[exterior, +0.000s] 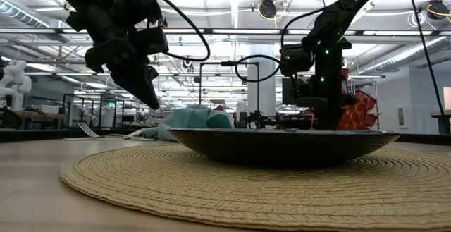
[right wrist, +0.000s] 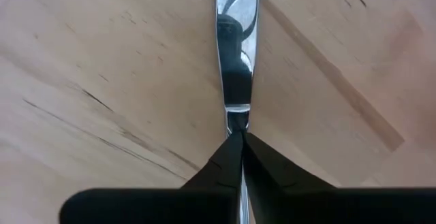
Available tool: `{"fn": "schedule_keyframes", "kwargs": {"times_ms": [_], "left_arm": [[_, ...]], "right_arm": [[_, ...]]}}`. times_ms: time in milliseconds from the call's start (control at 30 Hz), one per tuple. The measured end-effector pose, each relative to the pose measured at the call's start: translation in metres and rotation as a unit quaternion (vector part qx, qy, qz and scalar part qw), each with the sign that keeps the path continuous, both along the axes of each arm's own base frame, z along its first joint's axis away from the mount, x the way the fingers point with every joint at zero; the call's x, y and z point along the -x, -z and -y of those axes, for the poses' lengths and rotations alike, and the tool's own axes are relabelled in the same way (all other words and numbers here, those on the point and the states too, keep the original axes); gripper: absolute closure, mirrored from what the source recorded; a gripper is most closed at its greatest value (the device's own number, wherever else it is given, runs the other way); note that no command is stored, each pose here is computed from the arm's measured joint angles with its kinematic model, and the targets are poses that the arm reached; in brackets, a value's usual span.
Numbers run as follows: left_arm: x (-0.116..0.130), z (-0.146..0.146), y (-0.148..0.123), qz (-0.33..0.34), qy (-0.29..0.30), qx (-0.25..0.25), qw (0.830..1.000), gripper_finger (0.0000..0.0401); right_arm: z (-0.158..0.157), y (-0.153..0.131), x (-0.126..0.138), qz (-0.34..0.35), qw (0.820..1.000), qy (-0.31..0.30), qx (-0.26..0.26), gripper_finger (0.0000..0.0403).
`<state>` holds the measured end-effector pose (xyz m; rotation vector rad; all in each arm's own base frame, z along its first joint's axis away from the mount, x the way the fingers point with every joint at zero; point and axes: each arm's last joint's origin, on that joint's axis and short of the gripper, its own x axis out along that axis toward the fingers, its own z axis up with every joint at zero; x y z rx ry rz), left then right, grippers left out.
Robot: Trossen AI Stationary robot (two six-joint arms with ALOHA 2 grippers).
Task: Set table place
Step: Move the silver knife beside the brown placemat
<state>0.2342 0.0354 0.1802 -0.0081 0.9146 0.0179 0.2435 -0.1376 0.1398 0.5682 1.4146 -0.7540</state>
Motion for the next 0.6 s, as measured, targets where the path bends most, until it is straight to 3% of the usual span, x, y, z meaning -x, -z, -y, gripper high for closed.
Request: {"fn": "schedule_keyframes", "kwargs": {"times_ms": [267, 600], "left_arm": [[-0.001, 0.003, -0.001, 0.004, 0.006, 0.0, 1.0, 0.0401], [-0.002, 0.004, -0.001, 0.011, 0.001, 0.004, 1.0, 0.0401]], "right_arm": [[-0.002, -0.03, 0.004, 0.06, 0.998, 0.005, 0.023, 0.0366], [-0.004, -0.021, 0.005, 0.049, 0.999, -0.007, 0.008, 0.0358]]}}
